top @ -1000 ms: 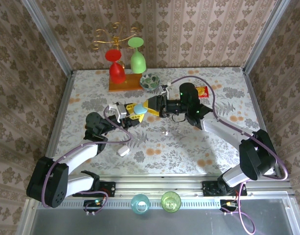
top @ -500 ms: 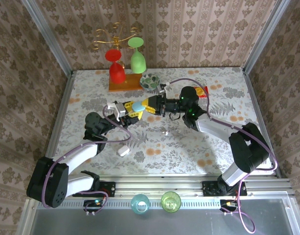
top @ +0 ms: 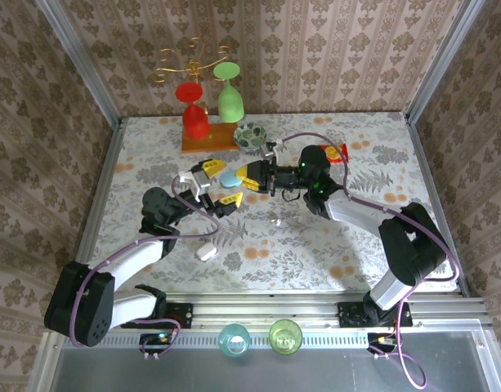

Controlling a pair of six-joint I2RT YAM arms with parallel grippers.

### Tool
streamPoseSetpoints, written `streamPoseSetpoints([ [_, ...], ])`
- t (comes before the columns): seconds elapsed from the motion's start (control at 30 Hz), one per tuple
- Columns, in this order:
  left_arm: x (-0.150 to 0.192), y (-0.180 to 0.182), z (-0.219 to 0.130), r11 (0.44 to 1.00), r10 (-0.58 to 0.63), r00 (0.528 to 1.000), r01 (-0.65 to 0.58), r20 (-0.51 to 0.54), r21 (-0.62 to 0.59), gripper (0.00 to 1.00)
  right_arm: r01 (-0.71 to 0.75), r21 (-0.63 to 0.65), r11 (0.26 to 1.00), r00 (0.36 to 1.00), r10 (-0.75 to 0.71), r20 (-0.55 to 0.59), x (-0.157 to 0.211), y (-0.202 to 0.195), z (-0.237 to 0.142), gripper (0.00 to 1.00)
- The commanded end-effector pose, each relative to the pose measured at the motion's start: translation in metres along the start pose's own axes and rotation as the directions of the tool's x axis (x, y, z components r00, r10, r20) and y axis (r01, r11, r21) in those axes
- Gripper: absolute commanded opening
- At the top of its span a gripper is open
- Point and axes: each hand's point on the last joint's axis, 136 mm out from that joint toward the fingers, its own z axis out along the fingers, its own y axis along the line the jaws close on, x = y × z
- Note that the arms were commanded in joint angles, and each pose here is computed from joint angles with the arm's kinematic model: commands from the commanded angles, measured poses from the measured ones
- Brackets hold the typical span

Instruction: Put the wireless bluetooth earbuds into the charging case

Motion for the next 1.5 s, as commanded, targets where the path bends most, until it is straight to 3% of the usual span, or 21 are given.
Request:
streamPoseSetpoints([
  [0.0, -0.003, 0.000, -0.007, 0.999, 0.033, 0.999, -0.033, 0.014, -0.031, 1.00, 0.007, 0.069, 0.998, 0.999, -0.010, 0.049, -0.013, -0.024, -0.009, 0.19],
  [0.17, 0.018, 0.007, -0.016, 0.994, 0.031, 0.997, -0.038, -0.065, -0.105, 1.00, -0.007, 0.262, 0.965, 0.988, -0.033, 0.148, -0.040, -0.073, -0.032, 0.19],
  [0.37, 0.069, 0.011, -0.024, 0.983, 0.009, 0.970, -0.053, -0.244, -0.175, 1.00, -0.025, 0.560, 0.828, 0.973, -0.109, 0.205, -0.071, -0.151, -0.055, 0.19],
  [0.57, 0.111, -0.012, -0.019, 0.992, 0.022, 0.914, -0.070, -0.405, -0.105, 1.00, -0.050, 0.700, 0.712, 0.965, -0.146, 0.217, -0.100, -0.211, -0.060, 0.19],
  [0.87, 0.130, -0.023, -0.016, 0.998, -0.016, 0.889, -0.010, -0.458, -0.055, 1.00, -0.098, 0.779, 0.619, 0.966, -0.130, 0.225, -0.120, -0.268, -0.068, 0.21],
  [1.0, 0.131, -0.017, -0.016, 0.995, -0.061, 0.880, 0.017, -0.471, -0.097, 1.00, -0.103, 0.794, 0.600, 0.962, -0.141, 0.232, -0.123, -0.272, -0.077, 0.29],
  [1.13, 0.131, -0.007, -0.018, 0.983, -0.122, 0.869, 0.041, -0.479, -0.177, 1.00, -0.085, 0.803, 0.590, 0.956, -0.178, 0.233, -0.125, -0.261, -0.089, 0.52],
  [1.23, 0.138, 0.002, -0.028, 0.963, -0.184, 0.821, 0.040, -0.541, -0.267, 1.00, -0.051, 0.816, 0.576, 0.947, -0.231, 0.223, -0.126, -0.244, -0.099, 0.64],
  [1.37, 0.149, 0.010, -0.051, 0.903, -0.313, 0.718, 0.024, -0.621, -0.428, 1.00, 0.034, 0.834, 0.551, 0.931, -0.320, 0.174, -0.119, -0.220, -0.111, 0.76],
  [1.47, 0.160, 0.013, -0.076, 0.792, -0.502, 0.611, 0.040, -0.612, -0.610, 1.00, 0.091, 0.834, 0.545, 0.922, -0.363, 0.136, -0.108, -0.204, -0.116, 0.81],
])
